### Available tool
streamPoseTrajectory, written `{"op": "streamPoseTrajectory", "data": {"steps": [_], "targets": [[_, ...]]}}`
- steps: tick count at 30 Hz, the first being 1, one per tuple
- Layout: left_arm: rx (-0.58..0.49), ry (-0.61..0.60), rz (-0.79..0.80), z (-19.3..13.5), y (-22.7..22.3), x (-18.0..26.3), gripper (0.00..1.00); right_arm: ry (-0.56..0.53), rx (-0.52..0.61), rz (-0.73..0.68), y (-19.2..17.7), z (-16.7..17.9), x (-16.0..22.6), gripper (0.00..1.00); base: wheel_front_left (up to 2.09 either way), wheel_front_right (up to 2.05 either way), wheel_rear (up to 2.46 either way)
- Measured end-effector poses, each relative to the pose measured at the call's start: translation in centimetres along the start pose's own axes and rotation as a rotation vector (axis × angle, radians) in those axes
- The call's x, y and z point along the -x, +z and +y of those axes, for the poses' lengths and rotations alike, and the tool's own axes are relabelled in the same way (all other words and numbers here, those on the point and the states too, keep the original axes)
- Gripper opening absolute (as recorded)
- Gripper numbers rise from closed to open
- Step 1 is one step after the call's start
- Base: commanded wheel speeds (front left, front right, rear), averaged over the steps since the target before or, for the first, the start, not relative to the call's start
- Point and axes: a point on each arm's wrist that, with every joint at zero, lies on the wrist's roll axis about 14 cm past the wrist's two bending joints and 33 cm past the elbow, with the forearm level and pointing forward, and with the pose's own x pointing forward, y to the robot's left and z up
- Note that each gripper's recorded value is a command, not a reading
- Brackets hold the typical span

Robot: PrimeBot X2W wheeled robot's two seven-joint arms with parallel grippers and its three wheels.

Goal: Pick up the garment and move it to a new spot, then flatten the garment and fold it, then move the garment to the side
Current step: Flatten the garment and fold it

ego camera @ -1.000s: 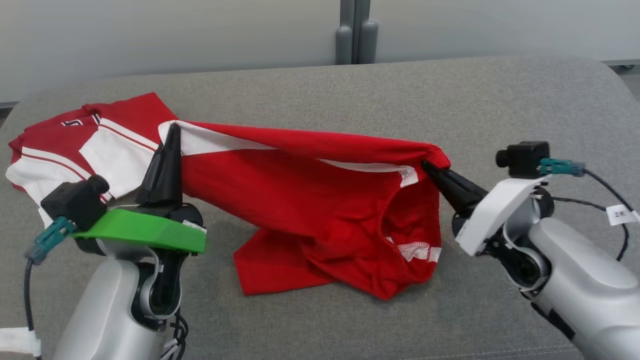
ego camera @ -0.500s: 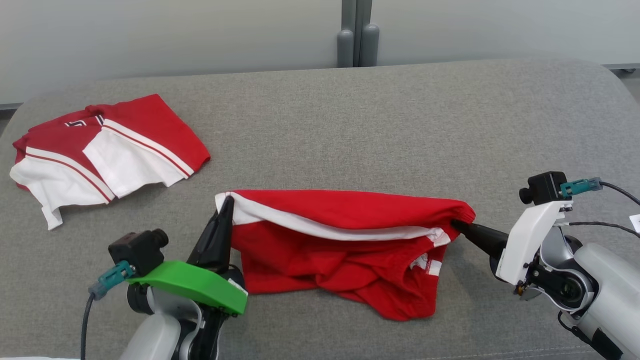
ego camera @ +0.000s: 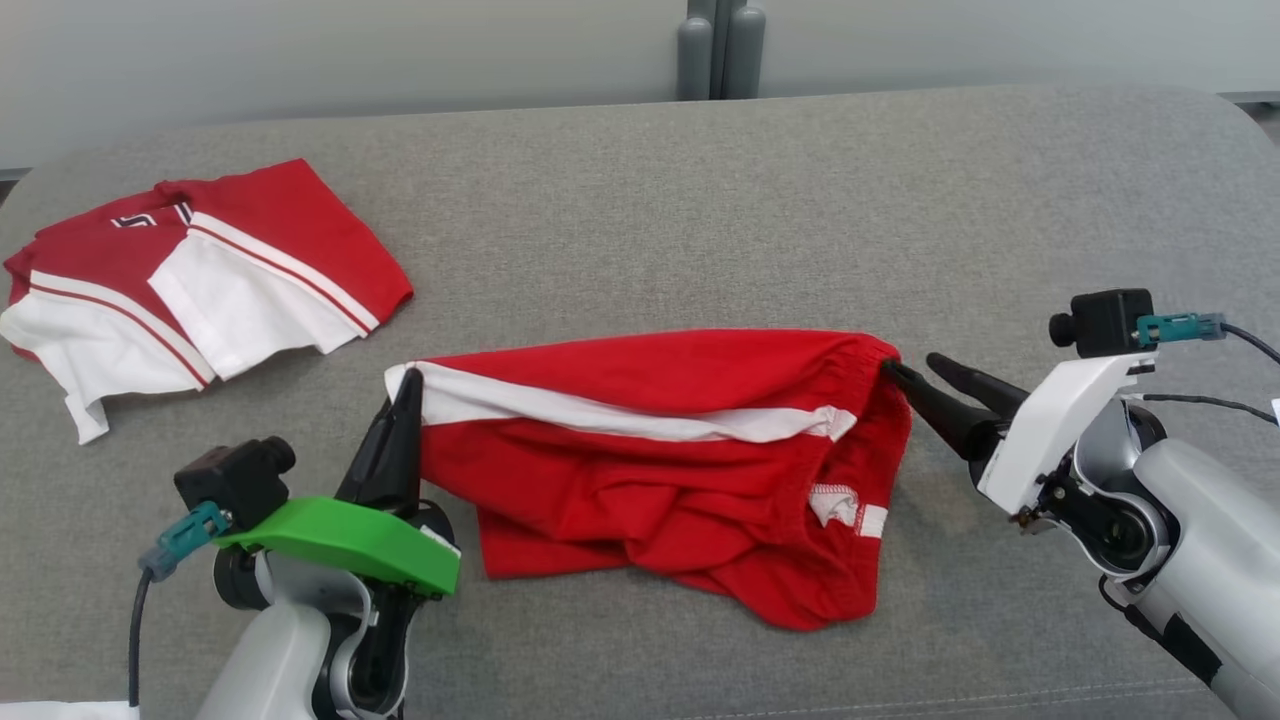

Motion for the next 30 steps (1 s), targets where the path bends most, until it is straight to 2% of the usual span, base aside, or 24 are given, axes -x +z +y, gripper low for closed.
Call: {"op": "streamPoseTrajectory", "data": {"steps": [7, 17, 30], "targets": [[0.006, -0.016, 0.002, -0.4, -0.6, -1.1, 0.00, -0.027, -0.056, -0.121, 0.4, -0.8, 1.6, 1.00, 0.00, 0.00, 0.00], [0.011, -0.082, 0.023, -2.3, -2.0, -2.7, 0.00, 0.005, -0.207, -0.206, -2.1, 1.6, 2.2, 1.00, 0.00, 0.00, 0.00], [0.009, -0.093, 0.036, -2.6, -2.5, -1.7, 0.00, 0.066, -0.187, -0.152, -2.7, 3.3, -0.5, 1.00, 0.00, 0.00, 0.00]]}}
